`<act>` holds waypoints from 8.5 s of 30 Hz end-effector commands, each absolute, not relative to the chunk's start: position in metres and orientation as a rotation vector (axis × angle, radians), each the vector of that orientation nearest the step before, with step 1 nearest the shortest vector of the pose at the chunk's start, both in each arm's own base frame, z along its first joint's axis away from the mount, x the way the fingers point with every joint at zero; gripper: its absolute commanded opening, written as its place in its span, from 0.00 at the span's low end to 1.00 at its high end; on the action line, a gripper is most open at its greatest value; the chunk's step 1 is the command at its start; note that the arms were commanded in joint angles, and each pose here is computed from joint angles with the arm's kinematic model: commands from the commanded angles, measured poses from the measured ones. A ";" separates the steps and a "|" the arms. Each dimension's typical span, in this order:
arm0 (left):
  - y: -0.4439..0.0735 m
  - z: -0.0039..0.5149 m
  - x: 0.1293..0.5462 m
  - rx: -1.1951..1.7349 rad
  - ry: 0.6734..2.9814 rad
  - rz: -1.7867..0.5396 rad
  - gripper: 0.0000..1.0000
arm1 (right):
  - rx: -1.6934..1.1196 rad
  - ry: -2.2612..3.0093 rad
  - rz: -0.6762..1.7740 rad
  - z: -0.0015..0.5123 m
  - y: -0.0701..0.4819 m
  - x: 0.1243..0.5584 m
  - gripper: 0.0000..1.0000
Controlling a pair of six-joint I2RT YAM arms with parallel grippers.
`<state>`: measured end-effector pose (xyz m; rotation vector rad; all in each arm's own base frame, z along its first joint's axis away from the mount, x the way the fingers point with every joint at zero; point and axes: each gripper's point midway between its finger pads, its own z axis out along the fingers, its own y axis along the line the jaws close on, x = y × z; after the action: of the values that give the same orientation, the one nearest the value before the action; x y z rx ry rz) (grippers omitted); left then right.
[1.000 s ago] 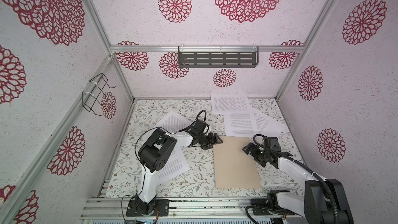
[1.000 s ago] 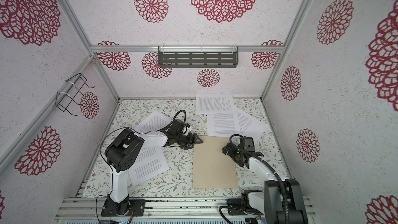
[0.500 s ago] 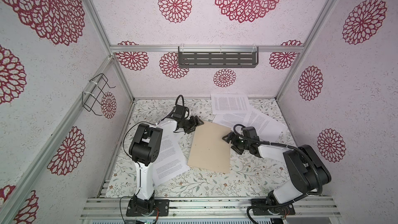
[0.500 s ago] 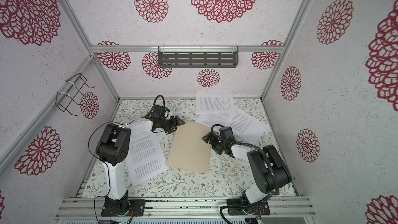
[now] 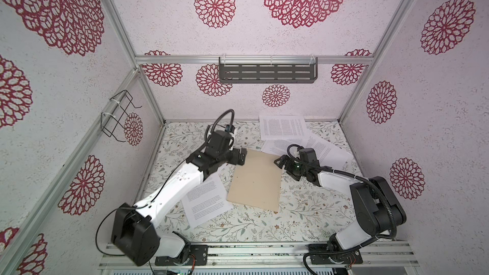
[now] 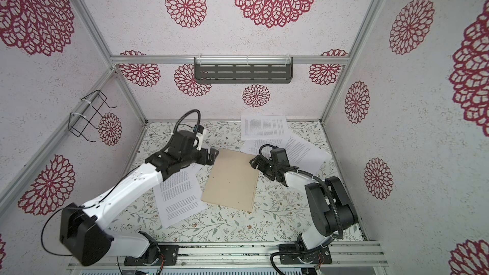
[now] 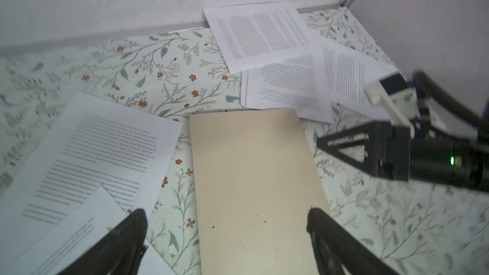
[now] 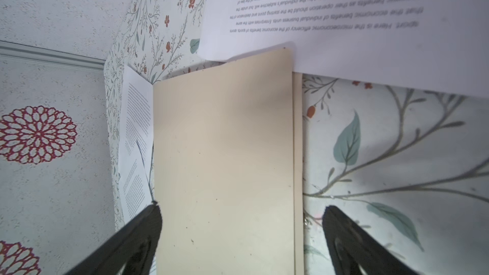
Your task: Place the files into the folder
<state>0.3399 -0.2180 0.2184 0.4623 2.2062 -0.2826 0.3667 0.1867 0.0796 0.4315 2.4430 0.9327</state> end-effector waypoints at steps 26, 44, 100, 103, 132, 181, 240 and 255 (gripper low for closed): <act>-0.206 0.063 0.231 1.542 1.797 0.660 0.97 | 0.330 2.346 1.129 0.091 0.179 0.340 0.99; -0.225 0.055 0.245 1.467 1.648 0.888 0.99 | 0.376 2.313 1.150 0.091 0.164 0.336 0.98; -0.239 0.207 0.229 0.261 1.902 -0.016 0.00 | 0.484 2.354 1.020 0.106 0.151 0.331 0.99; -0.236 0.204 0.228 0.230 1.904 -0.033 0.00 | 0.514 2.368 1.098 0.092 0.164 0.326 0.99; -0.235 0.203 0.235 0.036 1.896 -0.356 0.00 | 0.248 2.315 1.061 0.176 0.157 0.347 0.00; -0.269 0.048 0.328 0.037 2.517 -0.984 0.98 | -0.191 2.617 0.950 0.053 0.242 0.306 0.24; -0.246 -0.012 0.307 0.009 2.680 -0.821 0.98 | -0.058 2.619 1.077 0.042 0.242 0.320 0.19; -0.244 -0.019 0.308 -0.006 2.711 -0.791 0.97 | -0.053 2.650 1.032 0.032 0.233 0.311 0.12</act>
<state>0.3383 -0.2703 0.0376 0.0685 2.4811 -0.9380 0.3143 0.2367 0.0326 -0.0427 2.6489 1.0413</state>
